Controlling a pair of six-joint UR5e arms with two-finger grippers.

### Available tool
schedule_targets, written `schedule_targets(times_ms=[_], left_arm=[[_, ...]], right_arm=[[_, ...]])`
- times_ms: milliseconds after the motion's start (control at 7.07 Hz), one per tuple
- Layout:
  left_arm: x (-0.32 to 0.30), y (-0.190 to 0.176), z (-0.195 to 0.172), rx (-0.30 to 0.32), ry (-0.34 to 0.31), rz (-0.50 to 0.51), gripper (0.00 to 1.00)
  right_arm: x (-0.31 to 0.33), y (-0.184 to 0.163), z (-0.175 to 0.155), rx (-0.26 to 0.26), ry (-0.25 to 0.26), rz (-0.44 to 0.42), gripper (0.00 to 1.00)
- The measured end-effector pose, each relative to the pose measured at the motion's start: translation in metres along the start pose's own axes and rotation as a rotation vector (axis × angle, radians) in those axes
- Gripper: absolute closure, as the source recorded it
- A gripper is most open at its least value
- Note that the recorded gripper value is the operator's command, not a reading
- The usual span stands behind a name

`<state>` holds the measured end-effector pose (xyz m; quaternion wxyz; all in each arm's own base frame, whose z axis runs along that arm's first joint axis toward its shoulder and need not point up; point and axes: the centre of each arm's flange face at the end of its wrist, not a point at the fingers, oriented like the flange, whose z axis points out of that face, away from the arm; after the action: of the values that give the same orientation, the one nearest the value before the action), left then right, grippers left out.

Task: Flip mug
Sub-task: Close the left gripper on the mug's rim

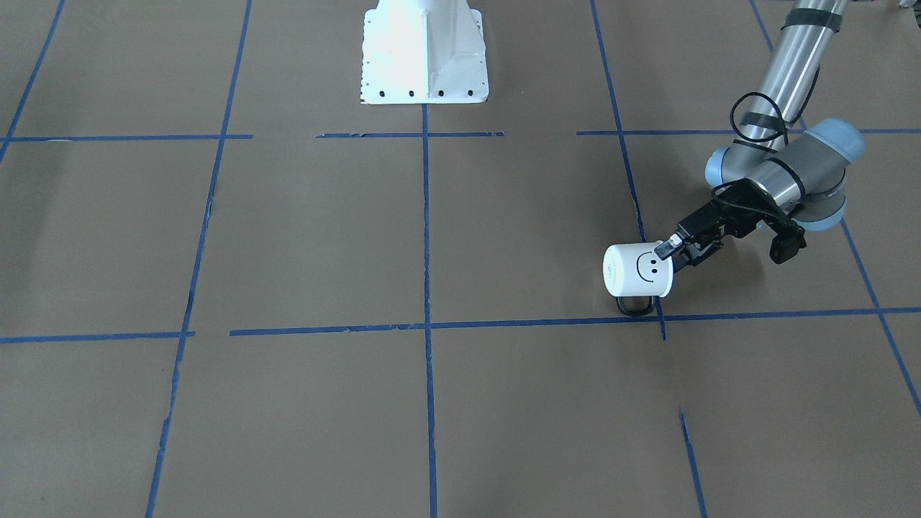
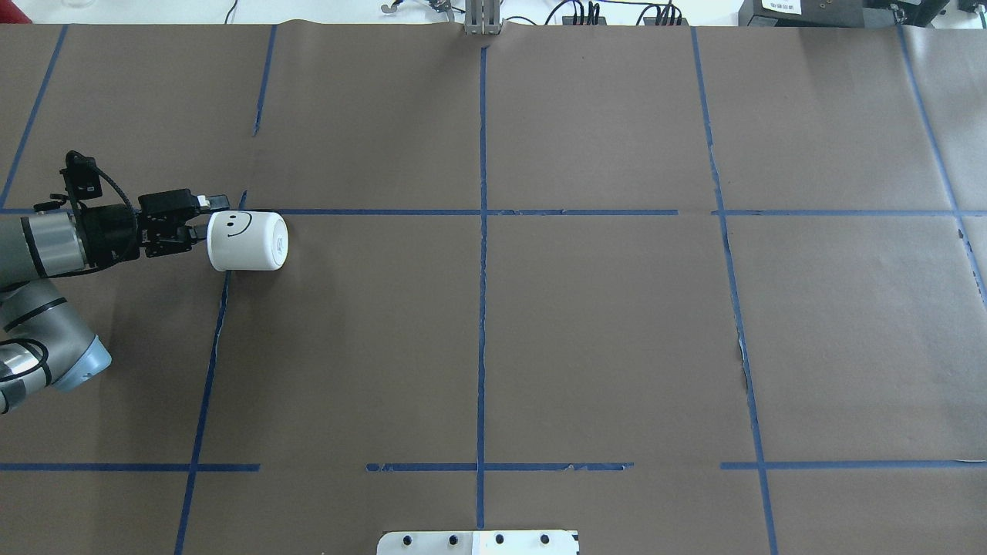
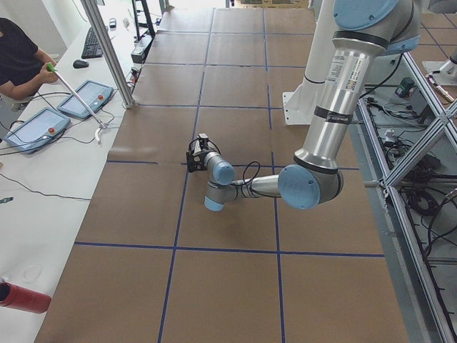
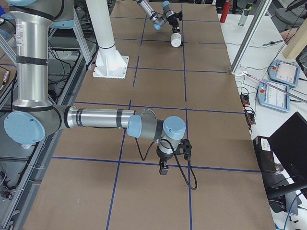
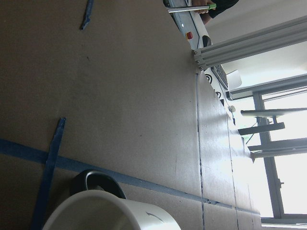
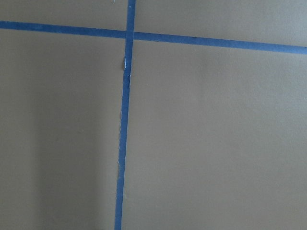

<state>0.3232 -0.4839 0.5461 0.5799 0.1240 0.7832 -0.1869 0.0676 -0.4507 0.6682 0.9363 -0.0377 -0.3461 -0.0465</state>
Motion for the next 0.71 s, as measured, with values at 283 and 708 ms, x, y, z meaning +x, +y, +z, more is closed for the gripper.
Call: schedule_targets(times_ms=[283,708], left_arm=[[0.001,0.003,0.007,-0.009,0.003,-0.006,0.65],[0.002,0.01,0.015,-0.026,0.008,-0.008,1.0]], right_arm=[[0.0,0.0,0.0,0.0,0.0,0.0,0.0],[0.0,0.0,0.0,0.0,0.0,0.0,0.0]])
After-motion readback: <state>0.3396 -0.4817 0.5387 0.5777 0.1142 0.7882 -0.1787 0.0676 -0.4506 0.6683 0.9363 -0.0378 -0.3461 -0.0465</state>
